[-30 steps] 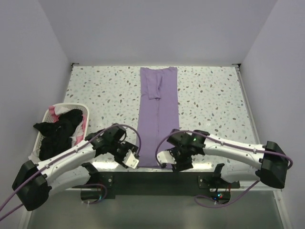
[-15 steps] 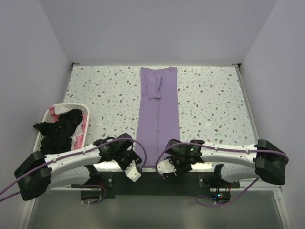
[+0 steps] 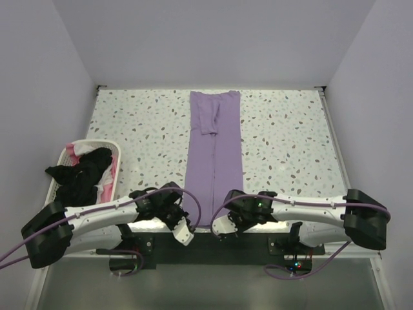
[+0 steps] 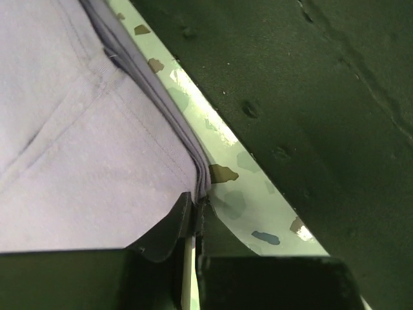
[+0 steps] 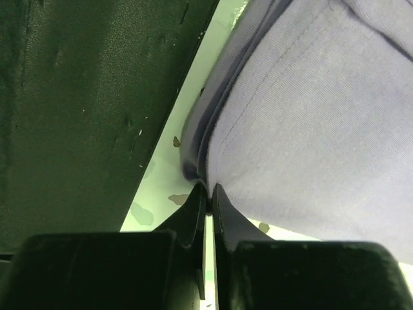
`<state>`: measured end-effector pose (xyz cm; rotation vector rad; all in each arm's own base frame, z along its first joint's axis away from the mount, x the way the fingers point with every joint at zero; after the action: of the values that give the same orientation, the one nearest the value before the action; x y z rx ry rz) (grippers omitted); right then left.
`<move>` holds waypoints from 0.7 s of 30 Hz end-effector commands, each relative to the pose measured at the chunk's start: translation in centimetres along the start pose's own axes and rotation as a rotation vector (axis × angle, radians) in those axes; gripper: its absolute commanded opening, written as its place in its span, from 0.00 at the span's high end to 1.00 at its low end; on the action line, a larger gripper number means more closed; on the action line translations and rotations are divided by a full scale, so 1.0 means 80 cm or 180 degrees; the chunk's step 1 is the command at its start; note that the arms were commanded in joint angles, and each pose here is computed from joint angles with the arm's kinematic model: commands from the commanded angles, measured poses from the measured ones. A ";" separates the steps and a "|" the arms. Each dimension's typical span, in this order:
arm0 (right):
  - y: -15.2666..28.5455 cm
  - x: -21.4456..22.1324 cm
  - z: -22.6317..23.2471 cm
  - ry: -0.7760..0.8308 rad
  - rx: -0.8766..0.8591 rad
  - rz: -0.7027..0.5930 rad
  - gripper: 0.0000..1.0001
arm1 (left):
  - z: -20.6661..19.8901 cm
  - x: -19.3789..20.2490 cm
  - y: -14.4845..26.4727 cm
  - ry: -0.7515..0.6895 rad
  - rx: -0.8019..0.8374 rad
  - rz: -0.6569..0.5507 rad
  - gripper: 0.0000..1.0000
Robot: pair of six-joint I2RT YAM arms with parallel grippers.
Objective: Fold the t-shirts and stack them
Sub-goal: Fold the tshirt
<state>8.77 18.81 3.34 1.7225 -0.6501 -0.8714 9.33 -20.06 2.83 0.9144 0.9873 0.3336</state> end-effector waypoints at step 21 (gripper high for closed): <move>0.142 0.039 -0.161 -0.0787 0.1378 -0.0451 1.00 | 0.214 -0.031 0.148 0.1211 -0.1494 -0.0612 1.00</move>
<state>18.70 18.97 13.67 1.9964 -0.9611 -1.1299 20.83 -22.40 13.90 0.4450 1.2750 0.5849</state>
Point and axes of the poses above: each gripper's point midway between its finger pads, its own y axis back along the fingers, its own z axis along the line the jaws close on, x = y × z, the point moved 2 cm from there along y, back along the fingers, and after that the axes turned 9 degrees about y, right-handed, at the moved point
